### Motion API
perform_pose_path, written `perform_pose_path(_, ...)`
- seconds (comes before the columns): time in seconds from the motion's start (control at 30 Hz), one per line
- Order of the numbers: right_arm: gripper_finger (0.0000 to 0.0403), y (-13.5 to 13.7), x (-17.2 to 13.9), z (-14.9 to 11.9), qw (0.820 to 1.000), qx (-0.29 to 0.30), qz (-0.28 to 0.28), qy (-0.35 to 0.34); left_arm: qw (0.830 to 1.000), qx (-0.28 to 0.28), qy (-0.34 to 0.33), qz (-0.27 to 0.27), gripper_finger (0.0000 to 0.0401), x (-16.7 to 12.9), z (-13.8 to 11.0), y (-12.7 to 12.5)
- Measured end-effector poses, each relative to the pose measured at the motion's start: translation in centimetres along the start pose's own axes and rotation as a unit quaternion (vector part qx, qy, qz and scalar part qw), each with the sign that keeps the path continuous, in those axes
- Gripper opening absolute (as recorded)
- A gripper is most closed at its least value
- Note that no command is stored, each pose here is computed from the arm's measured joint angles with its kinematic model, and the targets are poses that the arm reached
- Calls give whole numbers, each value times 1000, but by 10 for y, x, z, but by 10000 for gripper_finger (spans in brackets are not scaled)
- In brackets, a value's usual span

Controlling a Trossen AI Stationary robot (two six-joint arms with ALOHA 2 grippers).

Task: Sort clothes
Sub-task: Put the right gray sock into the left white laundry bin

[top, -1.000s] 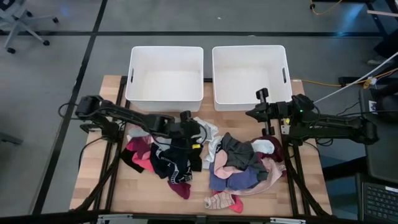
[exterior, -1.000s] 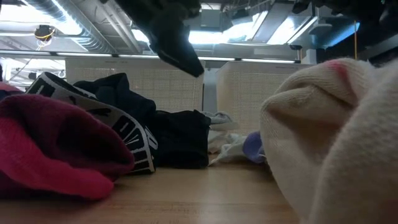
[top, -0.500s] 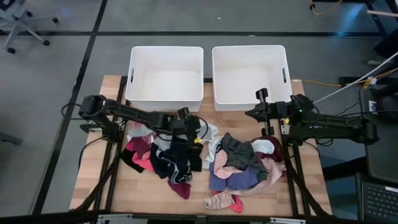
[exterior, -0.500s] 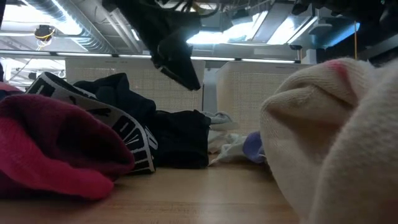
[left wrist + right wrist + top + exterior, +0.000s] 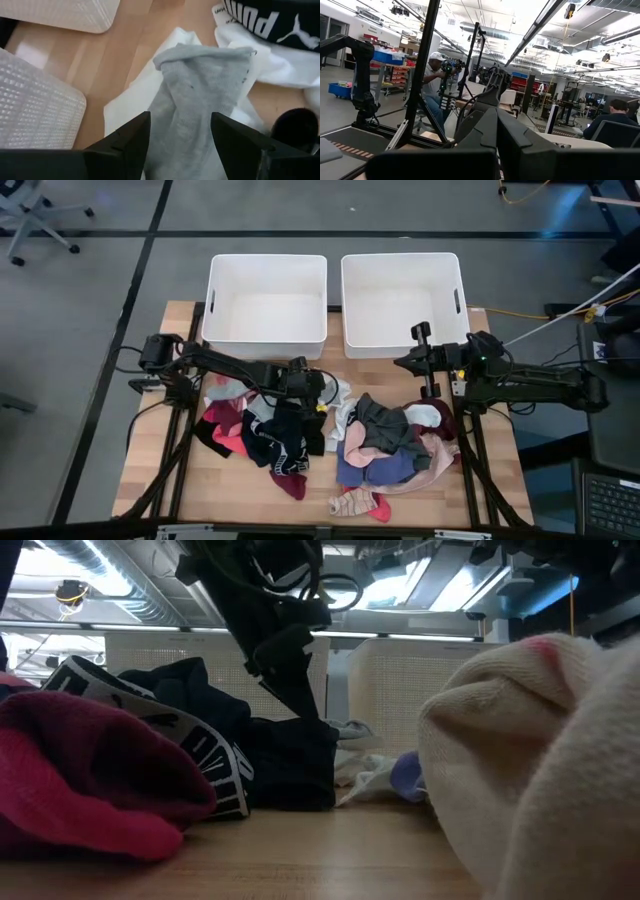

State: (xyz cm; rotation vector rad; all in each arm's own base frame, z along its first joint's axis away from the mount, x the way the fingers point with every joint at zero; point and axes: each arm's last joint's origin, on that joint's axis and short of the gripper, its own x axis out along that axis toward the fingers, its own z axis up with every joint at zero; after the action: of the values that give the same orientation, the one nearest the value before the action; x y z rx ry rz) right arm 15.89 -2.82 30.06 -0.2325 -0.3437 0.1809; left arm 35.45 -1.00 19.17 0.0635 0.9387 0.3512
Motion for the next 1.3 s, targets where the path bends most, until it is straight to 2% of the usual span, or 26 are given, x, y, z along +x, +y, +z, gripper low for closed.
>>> perform_pose_path(0.4,5,0,0,0,1000,0,0,1,1000,2,12,-16,194,4,-2,0)
perform_pose_path(0.53,5,0,0,0,1000,1,0,1,1000,4,15,-18,162,4,-3,0)
perform_pose_path(1.0,5,0,0,0,1000,0,-1,1,999,37,18,-27,9,4,-3,0)
perform_pose_path(1.3,5,0,0,0,1000,0,-1,1,998,43,2,-35,2,-6,3,-3)
